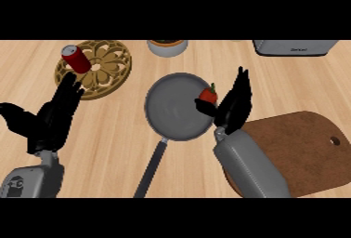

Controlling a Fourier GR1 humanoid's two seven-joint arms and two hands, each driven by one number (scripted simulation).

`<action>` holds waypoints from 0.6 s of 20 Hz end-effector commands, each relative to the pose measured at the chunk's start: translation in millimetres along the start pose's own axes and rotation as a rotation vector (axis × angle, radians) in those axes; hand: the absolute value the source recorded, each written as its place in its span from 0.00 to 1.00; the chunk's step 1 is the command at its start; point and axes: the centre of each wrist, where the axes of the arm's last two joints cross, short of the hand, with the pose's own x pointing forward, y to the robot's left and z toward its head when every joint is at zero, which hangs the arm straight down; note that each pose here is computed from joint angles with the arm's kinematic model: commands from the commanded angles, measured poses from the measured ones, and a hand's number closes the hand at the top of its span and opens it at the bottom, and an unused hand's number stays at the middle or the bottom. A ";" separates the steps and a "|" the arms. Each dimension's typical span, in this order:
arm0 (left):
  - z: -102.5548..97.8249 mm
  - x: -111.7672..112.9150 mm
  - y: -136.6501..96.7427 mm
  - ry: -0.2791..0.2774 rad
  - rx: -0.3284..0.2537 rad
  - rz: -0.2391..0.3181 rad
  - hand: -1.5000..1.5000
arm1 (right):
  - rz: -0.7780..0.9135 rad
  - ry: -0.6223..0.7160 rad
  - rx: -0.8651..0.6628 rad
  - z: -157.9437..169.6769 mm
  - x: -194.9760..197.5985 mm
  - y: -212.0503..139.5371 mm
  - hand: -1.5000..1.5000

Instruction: Pick the bell pepper from the cutting board and place it in the pan

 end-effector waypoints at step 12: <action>21.8 -0.8 14.6 -0.011 0.025 -0.002 0.50 | -0.415 -0.033 0.003 144.7 -63.8 -114.3 0.00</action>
